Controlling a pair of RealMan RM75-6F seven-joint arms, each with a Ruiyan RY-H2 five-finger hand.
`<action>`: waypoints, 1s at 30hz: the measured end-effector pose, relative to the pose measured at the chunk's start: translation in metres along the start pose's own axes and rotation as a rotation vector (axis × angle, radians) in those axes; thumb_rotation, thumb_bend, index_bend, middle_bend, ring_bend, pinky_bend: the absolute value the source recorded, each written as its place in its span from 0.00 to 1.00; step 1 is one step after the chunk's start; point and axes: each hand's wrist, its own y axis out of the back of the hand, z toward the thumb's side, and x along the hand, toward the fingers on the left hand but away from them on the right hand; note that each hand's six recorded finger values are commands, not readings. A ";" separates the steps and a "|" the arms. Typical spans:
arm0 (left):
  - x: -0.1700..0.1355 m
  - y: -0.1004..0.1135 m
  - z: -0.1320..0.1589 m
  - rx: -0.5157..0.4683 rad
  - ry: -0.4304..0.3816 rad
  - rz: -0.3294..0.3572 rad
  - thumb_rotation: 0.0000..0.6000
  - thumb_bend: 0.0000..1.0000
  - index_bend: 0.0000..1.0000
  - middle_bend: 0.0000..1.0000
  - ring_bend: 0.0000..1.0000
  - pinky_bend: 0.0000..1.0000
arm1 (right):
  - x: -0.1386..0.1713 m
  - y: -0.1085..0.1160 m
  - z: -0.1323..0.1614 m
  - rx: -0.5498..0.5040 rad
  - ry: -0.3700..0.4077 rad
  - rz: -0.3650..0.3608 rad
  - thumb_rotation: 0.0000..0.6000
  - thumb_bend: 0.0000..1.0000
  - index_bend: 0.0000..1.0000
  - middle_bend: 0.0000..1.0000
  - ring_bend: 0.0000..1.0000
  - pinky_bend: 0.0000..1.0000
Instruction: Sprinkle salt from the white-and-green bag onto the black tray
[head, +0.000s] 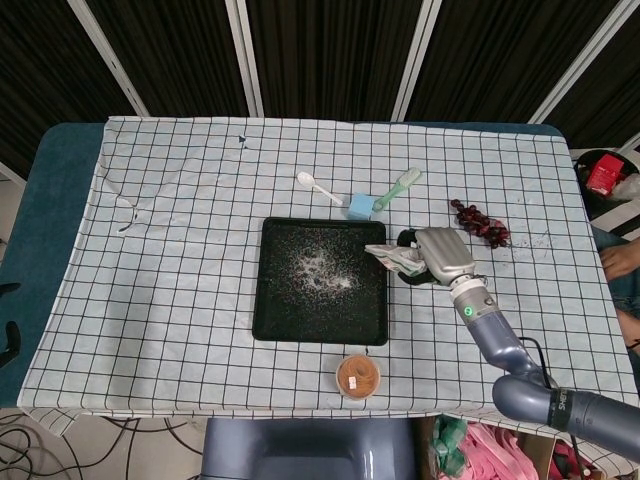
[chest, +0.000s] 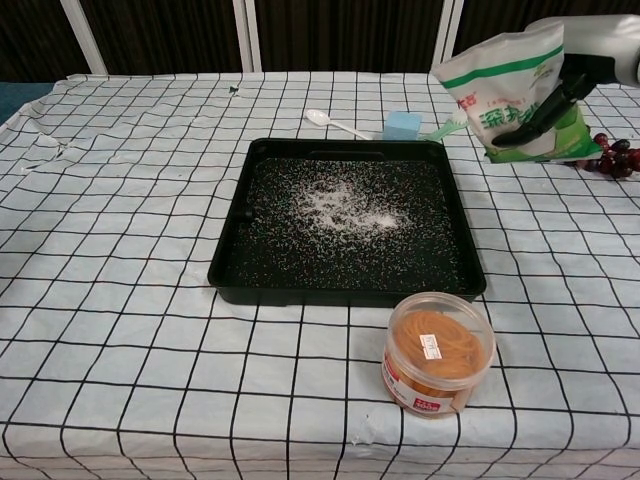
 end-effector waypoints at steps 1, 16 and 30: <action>0.000 0.000 0.000 0.000 -0.001 0.001 1.00 0.62 0.22 0.05 0.00 0.00 | -0.002 -0.002 0.003 0.021 -0.002 0.027 1.00 0.25 0.50 0.45 0.54 0.52; 0.000 0.000 0.000 -0.006 0.001 -0.003 1.00 0.62 0.22 0.05 0.00 0.00 | -0.021 -0.017 0.037 0.178 -0.016 0.229 1.00 0.25 0.50 0.45 0.54 0.53; 0.000 0.001 0.000 -0.008 0.000 -0.004 1.00 0.62 0.22 0.05 0.00 0.00 | -0.028 -0.014 0.049 0.414 -0.052 0.276 1.00 0.26 0.50 0.46 0.54 0.53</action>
